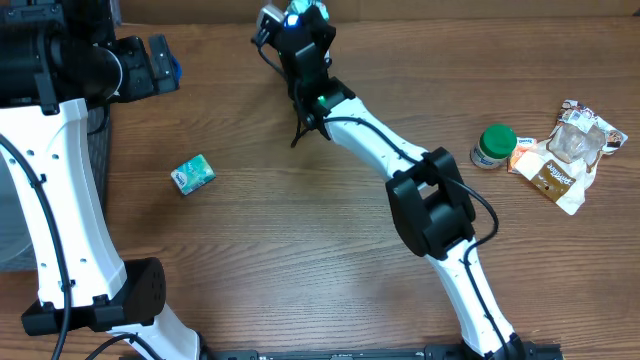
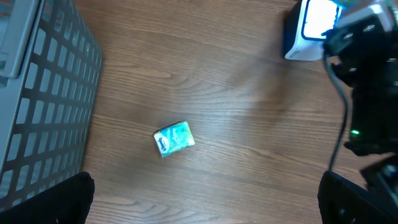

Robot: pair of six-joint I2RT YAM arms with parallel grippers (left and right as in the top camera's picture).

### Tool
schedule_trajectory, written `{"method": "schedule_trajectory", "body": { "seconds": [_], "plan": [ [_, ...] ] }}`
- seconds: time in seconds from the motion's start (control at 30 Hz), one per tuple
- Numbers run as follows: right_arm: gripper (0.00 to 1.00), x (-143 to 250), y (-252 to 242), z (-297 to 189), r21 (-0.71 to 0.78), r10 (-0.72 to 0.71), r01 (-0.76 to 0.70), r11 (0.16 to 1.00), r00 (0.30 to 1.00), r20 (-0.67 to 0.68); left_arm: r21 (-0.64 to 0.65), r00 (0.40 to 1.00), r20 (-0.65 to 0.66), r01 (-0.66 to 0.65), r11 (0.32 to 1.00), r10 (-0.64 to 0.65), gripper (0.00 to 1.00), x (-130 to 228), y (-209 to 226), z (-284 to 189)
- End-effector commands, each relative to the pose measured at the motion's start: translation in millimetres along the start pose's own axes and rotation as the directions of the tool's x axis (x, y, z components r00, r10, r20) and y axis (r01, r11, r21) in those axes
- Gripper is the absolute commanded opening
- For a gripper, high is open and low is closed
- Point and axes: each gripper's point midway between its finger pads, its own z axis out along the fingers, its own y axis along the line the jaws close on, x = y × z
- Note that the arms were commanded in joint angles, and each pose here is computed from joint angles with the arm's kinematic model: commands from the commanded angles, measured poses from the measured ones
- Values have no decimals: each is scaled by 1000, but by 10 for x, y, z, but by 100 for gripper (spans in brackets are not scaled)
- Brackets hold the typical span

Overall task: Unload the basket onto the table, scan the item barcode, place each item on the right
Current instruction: 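Lift the green pack and hold it up to the white scanner, then carry the green pack right and drop it beside the green jar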

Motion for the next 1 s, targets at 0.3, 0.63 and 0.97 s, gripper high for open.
{"method": "schedule_trajectory", "body": {
  "seconds": [0.3,0.63,0.97],
  "plan": [
    [4,33,-143,61,126,23,-20,992,999,-27,-2,1000,5,-23,1000,23,100,-9,-16,-7],
    [4,-8,-612,-149,112,108,-103,988,993,-43,-2,1000,5,-23,1000,23,100,-9,-16,-7],
    [4,34,-1671,-998,-64,363,-365,929,931,-36,-2,1000,5,-23,1000,23,100,-9,-16,-7]
  ]
}}
